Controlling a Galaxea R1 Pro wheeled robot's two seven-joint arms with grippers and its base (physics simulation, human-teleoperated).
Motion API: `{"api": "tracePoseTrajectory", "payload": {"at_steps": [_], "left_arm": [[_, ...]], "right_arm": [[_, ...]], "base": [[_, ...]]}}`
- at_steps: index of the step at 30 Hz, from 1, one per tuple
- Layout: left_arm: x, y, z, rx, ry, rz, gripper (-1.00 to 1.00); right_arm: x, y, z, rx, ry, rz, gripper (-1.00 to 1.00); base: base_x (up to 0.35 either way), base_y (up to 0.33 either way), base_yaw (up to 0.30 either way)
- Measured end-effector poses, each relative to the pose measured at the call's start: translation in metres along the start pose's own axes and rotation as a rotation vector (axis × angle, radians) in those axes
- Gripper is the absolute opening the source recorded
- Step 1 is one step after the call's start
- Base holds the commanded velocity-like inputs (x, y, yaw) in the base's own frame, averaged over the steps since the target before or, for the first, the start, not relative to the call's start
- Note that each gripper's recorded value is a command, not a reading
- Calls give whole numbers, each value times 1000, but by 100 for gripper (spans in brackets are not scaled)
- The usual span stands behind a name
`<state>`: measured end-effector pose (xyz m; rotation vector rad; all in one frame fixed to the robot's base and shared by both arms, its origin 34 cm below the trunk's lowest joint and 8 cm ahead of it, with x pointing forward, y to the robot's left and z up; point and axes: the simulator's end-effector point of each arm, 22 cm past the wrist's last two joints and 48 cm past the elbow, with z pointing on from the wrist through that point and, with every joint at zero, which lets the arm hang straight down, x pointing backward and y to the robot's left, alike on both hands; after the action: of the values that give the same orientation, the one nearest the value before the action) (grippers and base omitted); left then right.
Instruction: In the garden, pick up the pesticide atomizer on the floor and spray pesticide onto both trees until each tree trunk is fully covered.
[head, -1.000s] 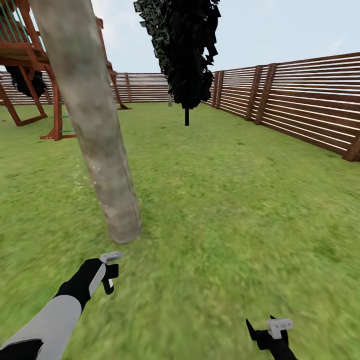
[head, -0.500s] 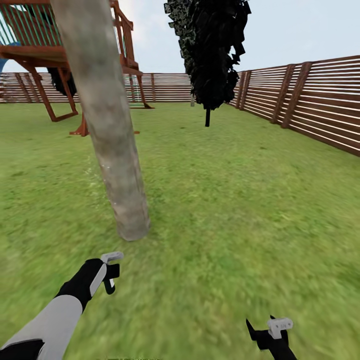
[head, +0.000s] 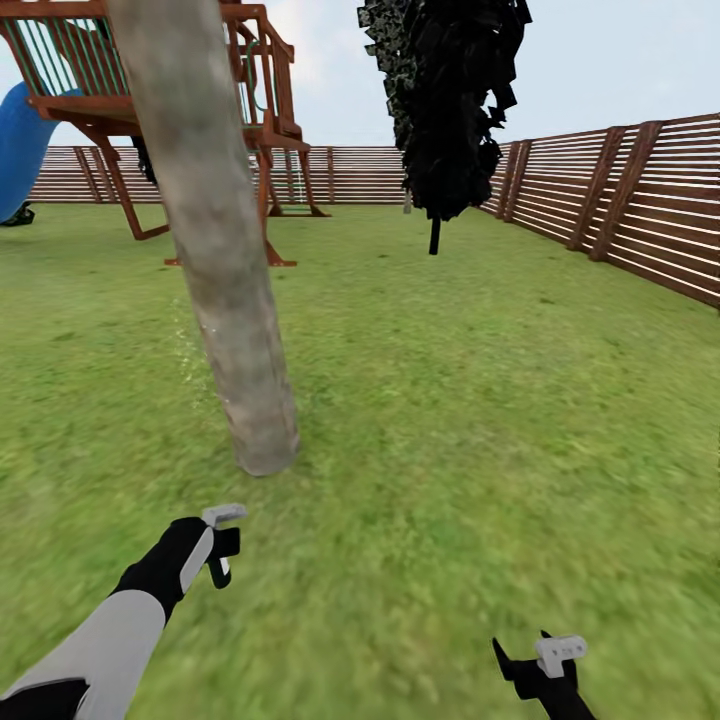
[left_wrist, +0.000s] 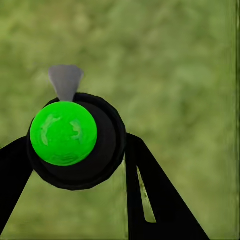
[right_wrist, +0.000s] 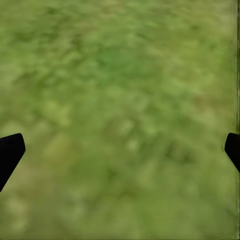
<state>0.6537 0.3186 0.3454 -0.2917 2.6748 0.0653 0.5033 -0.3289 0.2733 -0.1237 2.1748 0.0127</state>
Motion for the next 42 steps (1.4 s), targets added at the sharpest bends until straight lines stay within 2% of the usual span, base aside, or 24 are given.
{"api": "tracePoseTrajectory", "payload": {"at_steps": [4,7,9,12,16,19,23,26,28,30,35,38,42], "left_arm": [[4,-1,2,5,6,1,-100],[-7,1,-1,-2,-5,4,-100],[-15,-7,-4,9,-14,3,-100],[-32,-21,-15,32,26,13,-100],[-69,-17,-29,33,6,6,-100],[-73,-13,-34,41,33,3,-100],[-81,-47,-45,142,64,10,-100],[-91,-66,-55,173,63,20,-100],[-102,-77,-68,190,63,32,-100],[-123,-68,-84,174,36,40,-100],[-136,-11,-85,98,19,17,-100],[-135,-5,-84,90,15,16,-100],[-136,-17,-85,106,10,19,-100]], "right_arm": [[0,-1,0,1,0,-1,100],[0,-1,0,1,0,-1,100],[0,0,0,0,0,0,100],[0,0,0,0,0,0,100],[0,0,0,-1,0,0,100],[0,1,0,-1,1,0,100],[0,0,0,-1,1,1,100],[0,0,0,0,0,0,100],[0,0,0,-1,1,1,100],[0,0,0,-1,0,0,100],[0,1,0,-1,1,1,100],[0,1,0,-1,1,1,100],[0,1,0,-1,1,0,100]], "base": [[0,-20,0],[0,-1,0],[0,0,0],[0,0,0],[0,0,0],[0,0,0],[0,0,0],[0,0,0],[0,0,0],[0,0,0],[0,0,0],[177,0,0],[77,0,0]]}}
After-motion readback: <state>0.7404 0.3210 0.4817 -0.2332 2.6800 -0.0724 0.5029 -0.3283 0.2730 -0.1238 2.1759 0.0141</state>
